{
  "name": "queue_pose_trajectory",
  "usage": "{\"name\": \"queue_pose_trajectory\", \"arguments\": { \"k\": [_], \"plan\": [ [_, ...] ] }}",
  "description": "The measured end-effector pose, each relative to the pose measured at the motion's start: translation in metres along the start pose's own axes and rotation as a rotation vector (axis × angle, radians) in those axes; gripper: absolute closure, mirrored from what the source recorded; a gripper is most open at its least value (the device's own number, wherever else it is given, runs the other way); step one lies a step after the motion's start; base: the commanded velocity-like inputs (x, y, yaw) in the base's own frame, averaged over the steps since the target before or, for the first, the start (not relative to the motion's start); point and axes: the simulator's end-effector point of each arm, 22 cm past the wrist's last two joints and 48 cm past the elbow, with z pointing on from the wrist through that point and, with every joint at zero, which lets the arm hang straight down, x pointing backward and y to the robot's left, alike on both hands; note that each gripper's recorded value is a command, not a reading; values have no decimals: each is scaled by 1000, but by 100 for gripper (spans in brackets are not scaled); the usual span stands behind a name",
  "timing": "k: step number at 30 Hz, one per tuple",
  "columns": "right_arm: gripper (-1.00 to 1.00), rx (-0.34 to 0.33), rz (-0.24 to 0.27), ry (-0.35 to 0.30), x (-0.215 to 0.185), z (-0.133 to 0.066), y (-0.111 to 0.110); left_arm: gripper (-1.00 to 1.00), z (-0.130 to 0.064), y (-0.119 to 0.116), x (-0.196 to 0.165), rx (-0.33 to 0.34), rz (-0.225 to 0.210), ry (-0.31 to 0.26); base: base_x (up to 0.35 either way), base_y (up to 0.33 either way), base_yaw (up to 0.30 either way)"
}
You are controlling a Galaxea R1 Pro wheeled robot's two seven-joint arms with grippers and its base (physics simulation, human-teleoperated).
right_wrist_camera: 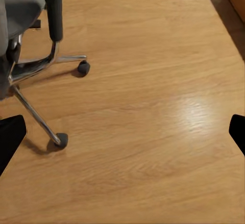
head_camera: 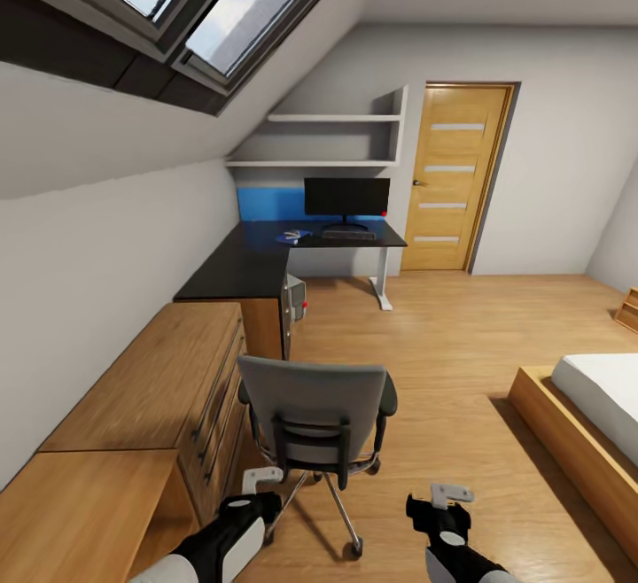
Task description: In the bedroom, organize the workspace by keeping the computer under the desk, ensuring the monitor is on the desk, placing the keyboard on the desk next to the monitor, placing the mouse on the desk next to the keyboard, moving the folder from the swivel chair onto the desk next to the mouse, stacking the notebook on top of the folder with the pen on top of the notebook, and positioning the swivel chair next to the desk.
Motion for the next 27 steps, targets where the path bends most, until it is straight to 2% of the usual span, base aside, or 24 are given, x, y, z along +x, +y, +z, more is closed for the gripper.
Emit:
{"name": "queue_pose_trajectory", "arguments": {
  "k": [4,9,16,27],
  "plan": [
    [-100,-22,16,-34,19,-6,11,-100,6,3,-4,3,-15,-44,0,0,0],
    [-100,-40,23,-40,27,-6,24,-100,11,3,-5,4,-19,-61,0,0,0],
    [-100,-43,30,-57,30,-1,27,-100,19,2,-2,4,-17,-65,0,0,24],
    [-100,-40,40,-89,32,10,28,-100,31,-1,5,7,-13,-62,0,0,132]
  ]
}}
